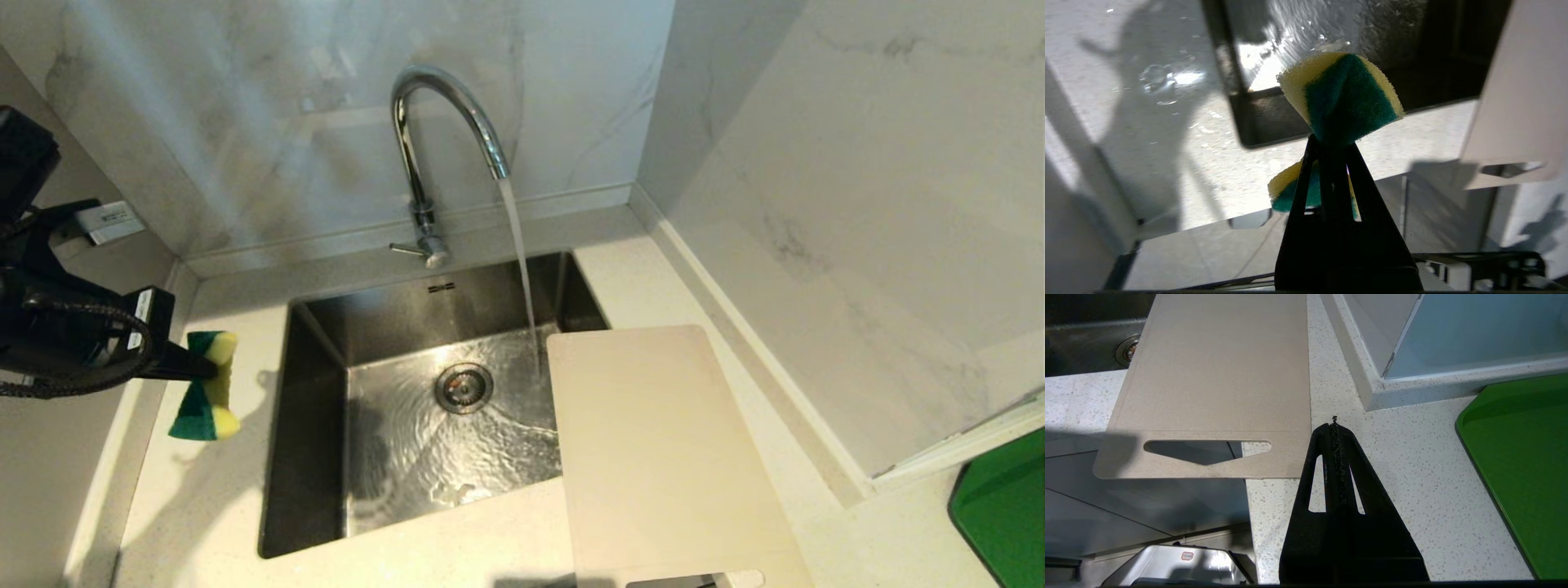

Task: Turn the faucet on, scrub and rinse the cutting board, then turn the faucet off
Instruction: Put down the cleaning cloth

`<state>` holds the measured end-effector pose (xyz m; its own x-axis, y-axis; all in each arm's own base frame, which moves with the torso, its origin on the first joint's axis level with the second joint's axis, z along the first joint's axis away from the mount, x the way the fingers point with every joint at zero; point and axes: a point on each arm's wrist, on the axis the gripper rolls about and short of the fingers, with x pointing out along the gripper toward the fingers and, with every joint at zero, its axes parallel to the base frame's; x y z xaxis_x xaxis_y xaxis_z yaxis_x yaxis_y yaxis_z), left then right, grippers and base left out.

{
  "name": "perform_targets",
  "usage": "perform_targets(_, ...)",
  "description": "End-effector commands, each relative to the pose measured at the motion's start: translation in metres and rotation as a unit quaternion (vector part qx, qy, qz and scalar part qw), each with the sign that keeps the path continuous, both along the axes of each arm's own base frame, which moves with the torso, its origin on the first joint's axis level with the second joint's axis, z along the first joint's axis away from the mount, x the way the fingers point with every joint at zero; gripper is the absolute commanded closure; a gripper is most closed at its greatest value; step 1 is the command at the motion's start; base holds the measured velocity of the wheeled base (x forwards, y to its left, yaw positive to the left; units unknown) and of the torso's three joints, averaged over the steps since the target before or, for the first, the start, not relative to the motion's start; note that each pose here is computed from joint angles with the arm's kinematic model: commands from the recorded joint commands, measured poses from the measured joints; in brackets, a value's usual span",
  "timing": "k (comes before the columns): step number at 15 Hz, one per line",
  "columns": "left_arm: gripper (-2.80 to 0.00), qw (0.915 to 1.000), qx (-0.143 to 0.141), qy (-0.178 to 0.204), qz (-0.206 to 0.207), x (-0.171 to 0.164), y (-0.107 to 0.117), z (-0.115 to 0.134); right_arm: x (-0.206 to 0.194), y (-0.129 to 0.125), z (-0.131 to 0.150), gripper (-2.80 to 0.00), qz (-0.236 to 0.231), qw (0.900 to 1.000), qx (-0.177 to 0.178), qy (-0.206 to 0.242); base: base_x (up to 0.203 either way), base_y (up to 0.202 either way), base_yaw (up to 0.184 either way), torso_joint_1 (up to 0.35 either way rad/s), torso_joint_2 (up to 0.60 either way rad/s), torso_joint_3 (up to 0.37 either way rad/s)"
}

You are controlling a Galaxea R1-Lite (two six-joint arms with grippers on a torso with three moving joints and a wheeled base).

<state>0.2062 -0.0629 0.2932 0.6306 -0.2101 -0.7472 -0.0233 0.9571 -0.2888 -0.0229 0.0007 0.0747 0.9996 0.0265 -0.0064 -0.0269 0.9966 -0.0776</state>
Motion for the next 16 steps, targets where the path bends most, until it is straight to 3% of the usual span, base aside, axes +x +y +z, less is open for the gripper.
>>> perform_targets(1,0.00,0.9995,0.025,0.018,0.001,0.002,0.000,-0.006,0.000,0.000,0.000,0.00,0.002,1.000,0.000,0.001,0.000,0.000,0.000,0.000,0.00,0.000)
perform_targets(4,0.00,0.9938,0.079,0.077,0.014,0.004,0.001,-0.020,0.000,0.000,0.000,0.00,-0.002,1.000,0.013,0.000,0.000,0.000,0.000,0.000,0.00,0.000)
perform_targets(12,0.00,0.9748,0.103,0.195,0.033,0.015,0.008,-0.073,0.000,0.000,0.000,0.00,-0.002,1.000,0.016,0.000,0.000,0.000,0.000,0.000,0.00,0.000)
perform_targets(16,0.00,0.9669,0.098,0.223,0.075,0.023,0.030,-0.100,0.000,0.000,0.000,0.00,-0.002,1.000,0.016,0.000,0.000,0.000,0.000,0.000,0.00,0.000)
